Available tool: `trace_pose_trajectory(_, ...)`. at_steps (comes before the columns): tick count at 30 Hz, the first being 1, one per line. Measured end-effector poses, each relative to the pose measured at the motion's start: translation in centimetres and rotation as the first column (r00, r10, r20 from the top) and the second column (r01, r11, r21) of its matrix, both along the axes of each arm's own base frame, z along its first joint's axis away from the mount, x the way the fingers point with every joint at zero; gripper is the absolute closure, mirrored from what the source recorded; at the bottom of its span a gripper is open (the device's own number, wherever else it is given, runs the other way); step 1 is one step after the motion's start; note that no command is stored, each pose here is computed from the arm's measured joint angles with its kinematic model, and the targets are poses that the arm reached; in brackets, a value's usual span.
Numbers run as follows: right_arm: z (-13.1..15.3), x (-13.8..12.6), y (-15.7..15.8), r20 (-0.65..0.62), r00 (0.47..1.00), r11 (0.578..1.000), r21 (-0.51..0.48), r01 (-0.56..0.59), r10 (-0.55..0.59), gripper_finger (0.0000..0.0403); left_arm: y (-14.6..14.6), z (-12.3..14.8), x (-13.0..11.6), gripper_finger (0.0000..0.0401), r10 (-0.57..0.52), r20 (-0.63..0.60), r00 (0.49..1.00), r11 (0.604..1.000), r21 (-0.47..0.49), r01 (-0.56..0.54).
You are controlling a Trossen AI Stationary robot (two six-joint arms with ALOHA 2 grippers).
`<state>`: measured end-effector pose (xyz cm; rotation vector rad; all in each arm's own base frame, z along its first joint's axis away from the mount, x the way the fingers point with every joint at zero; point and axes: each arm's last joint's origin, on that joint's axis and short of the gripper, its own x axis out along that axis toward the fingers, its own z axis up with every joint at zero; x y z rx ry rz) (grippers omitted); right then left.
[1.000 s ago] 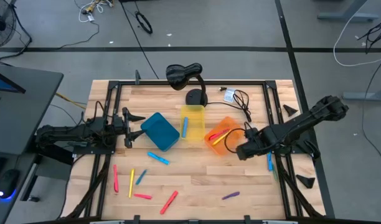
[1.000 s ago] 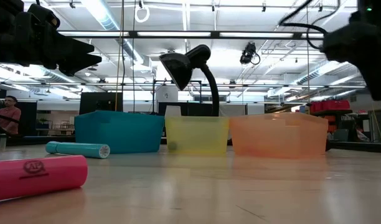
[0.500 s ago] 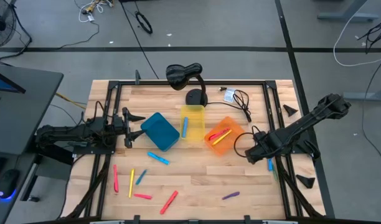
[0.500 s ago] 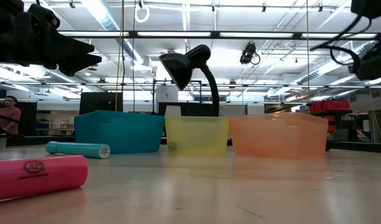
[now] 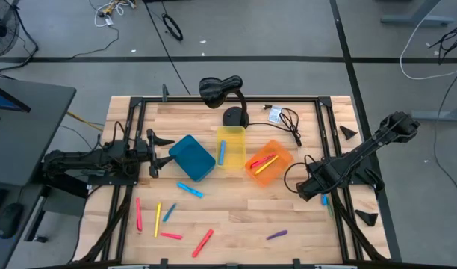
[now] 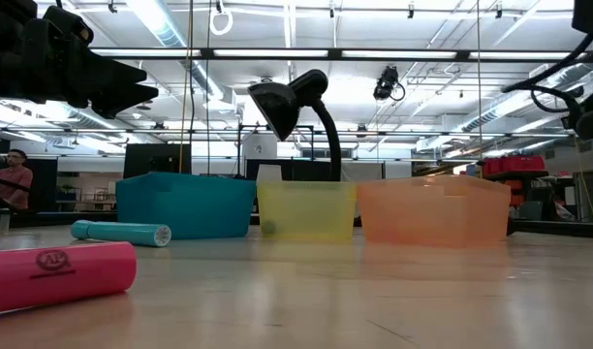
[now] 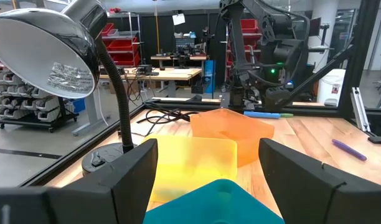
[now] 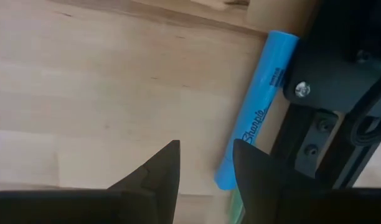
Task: Pick & Place Markers
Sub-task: Put the right blue highlighter pen into the yellow bin
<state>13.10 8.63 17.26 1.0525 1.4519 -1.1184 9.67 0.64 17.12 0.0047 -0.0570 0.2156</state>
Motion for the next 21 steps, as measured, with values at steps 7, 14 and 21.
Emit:
trace_pose_trajectory(7,-0.7,-0.1,0.3,-0.04,0.998,0.999,-0.008,0.053,-0.053,0.0253,0.0,0.0,0.0,0.0115,0.0,0.0,1.0,1.0,0.0,0.0)
trace_pose_trajectory(14,-1.5,0.0,0.6,-0.127,0.983,0.991,-0.025,0.128,-0.13,0.0253,0.0,0.0,0.0,0.0115,0.0,0.0,1.0,1.0,0.0,0.0)
trace_pose_trajectory(21,-2.5,0.3,1.0,-0.216,0.954,0.978,-0.05,0.201,-0.207,0.0253,0.0,0.0,0.0,0.0115,0.0,0.001,1.0,1.0,0.0,0.0)
